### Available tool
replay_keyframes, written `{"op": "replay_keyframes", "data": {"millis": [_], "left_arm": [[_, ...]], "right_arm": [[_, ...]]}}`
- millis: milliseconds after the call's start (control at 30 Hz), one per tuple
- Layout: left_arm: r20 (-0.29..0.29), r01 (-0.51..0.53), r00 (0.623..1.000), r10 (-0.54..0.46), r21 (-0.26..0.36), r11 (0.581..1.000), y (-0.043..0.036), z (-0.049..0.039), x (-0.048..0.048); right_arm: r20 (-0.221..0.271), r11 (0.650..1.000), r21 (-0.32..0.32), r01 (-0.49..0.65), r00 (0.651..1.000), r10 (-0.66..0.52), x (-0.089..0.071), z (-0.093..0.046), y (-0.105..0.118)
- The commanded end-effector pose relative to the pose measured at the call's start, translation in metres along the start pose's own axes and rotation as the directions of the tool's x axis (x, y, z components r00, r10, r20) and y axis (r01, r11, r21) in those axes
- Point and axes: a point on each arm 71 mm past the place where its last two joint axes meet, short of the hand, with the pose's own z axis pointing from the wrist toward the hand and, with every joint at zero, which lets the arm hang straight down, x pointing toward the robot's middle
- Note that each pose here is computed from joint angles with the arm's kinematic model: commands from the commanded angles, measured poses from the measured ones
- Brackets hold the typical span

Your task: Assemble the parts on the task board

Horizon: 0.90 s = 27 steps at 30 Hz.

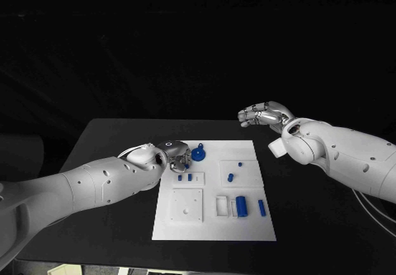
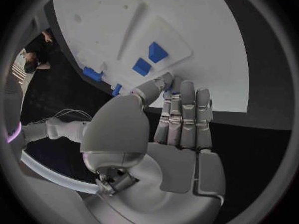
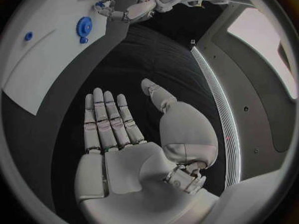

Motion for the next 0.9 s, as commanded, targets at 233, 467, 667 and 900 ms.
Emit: {"op": "replay_keyframes", "data": {"millis": [233, 467, 667, 900], "left_arm": [[0.022, 0.029, 0.999, -0.029, -0.014, 0.999, 0.0034, -0.0018, 0.0020], [0.042, 0.036, 0.999, -0.035, -0.028, 0.999, 0.0083, -0.0032, 0.0002], [0.050, 0.037, 0.998, -0.035, -0.038, 0.999, 0.0124, -0.0044, -0.0007], [0.070, 0.060, 0.996, -0.055, -0.066, 0.996, 0.0236, -0.0085, -0.0030]], "right_arm": [[-0.018, 1.000, -0.009, 0.005, 1.000, -0.005, 0.001, 0.000, 0.000], [-0.025, 1.000, -0.006, 0.014, 1.000, -0.015, 0.002, -0.001, 0.000], [-0.022, 0.999, -0.003, 0.034, 0.999, -0.034, 0.000, -0.001, -0.001], [-0.040, 0.976, -0.014, 0.219, 0.975, -0.219, 0.001, -0.003, -0.003]]}}
